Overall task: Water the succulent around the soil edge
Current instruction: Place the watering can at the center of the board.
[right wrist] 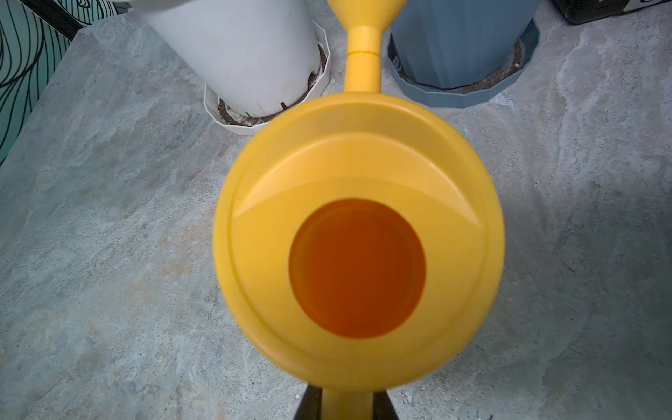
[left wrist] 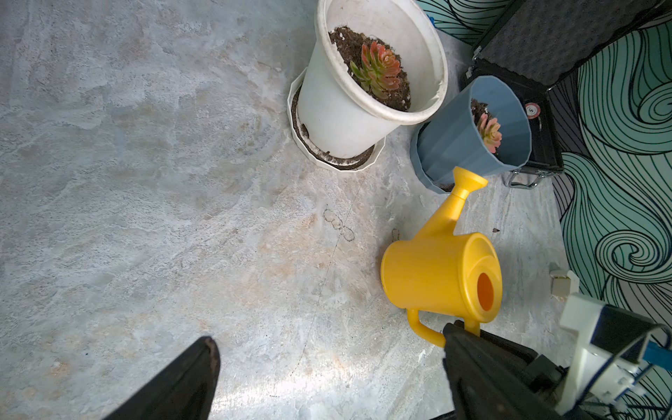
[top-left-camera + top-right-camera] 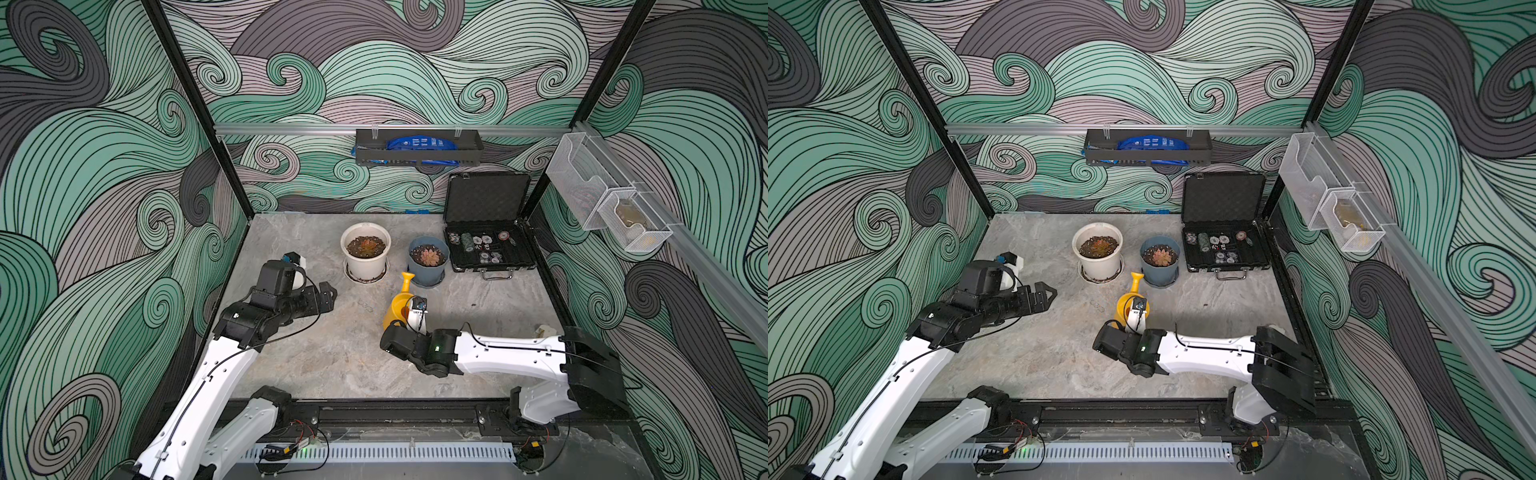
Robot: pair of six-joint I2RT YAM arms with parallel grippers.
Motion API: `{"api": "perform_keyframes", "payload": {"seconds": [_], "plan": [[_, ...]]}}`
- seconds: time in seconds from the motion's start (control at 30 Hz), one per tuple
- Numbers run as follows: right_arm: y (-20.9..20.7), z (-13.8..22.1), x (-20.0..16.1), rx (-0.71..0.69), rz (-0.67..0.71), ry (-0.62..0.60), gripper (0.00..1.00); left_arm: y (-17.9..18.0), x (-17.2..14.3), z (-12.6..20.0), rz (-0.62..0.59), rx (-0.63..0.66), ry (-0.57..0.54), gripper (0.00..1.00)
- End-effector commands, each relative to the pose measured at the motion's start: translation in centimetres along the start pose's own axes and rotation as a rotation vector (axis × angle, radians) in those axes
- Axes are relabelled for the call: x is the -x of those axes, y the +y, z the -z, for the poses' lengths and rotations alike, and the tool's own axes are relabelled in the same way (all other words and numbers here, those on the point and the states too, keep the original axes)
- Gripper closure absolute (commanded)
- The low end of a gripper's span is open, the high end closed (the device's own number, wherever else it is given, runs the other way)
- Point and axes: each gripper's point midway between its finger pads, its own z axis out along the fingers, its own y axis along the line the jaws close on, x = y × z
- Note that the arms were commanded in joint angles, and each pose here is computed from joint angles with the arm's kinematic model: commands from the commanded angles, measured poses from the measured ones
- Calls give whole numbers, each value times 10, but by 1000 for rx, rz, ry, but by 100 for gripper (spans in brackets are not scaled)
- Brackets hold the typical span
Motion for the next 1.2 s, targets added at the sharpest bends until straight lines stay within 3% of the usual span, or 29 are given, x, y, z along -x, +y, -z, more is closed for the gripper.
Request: {"api": "perform_keyframes", "payload": {"seconds": [0.0,0.13,0.33,0.57,0.83,1.0,1.17], "plan": [[8,0,3,5,-14,-18,89,-5,6,8,-13,-19,-29,1],[9,-3,2,-2,-4,-14,88,-5,6,8,-13,-19,-27,1],[11,-2,0,7,1,-24,63,-5,6,8,-14,-19,-29,1],[14,1,0,6,17,-35,54,-6,5,8,-14,-21,-26,1],[24,38,20,17,28,-211,35,-7,8,15,-9,-24,-54,1],[15,62,46,65,-29,-308,31,-12,10,27,-28,-43,-83,1],[12,94,79,145,-22,-419,23,-10,16,51,-68,-34,-194,1]]}}
